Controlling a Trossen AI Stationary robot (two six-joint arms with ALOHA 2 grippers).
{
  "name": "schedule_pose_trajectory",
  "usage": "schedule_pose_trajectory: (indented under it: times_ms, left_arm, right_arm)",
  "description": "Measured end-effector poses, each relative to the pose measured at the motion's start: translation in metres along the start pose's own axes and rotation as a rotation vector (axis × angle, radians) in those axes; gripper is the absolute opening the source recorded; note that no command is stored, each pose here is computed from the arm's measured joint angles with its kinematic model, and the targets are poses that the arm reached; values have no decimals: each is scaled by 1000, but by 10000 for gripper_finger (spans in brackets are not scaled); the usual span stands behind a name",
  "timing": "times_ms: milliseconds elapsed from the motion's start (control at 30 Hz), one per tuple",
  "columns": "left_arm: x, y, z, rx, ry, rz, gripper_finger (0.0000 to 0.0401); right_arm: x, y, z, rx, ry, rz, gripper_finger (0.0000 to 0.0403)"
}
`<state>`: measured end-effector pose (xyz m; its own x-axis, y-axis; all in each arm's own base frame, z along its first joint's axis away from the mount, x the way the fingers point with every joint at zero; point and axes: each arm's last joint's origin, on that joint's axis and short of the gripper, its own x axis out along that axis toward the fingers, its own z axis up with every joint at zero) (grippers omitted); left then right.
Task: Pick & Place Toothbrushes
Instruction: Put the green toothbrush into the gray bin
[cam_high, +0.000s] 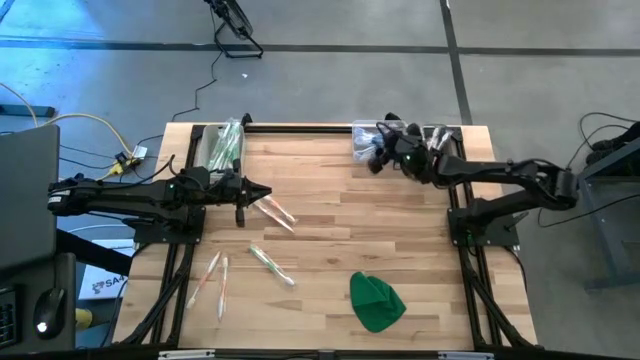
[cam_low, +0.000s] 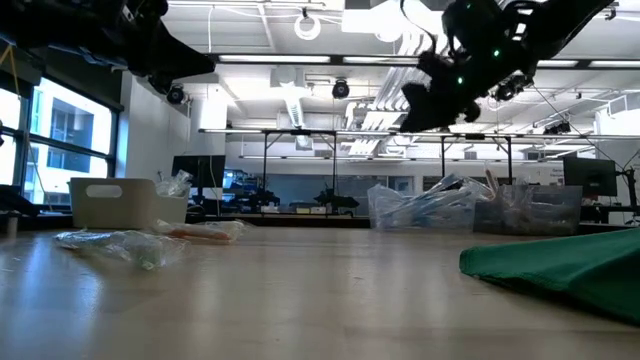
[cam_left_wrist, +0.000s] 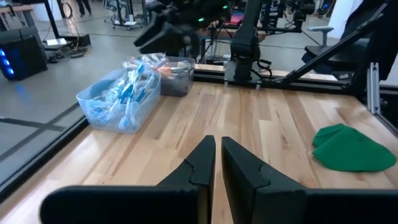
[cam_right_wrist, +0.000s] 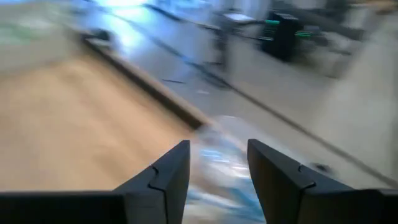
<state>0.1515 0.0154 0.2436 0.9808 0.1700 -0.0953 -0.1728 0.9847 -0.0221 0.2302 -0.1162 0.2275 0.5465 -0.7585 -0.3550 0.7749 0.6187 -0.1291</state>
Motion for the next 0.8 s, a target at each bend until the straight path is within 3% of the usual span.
schedule_pose_trajectory:
  times_ms: [200,433,800]
  left_arm:
    - [0,0,0,-27,0,0,22]
    - [0,0,0,-144,-2,0,22]
    - [0,0,2,-290,-16,5,22]
  right_arm:
    - [-9,21,0,-4,-1,289,130]
    - [-15,33,-1,40,30,510,102]
    - [-20,41,-3,14,45,621,39]
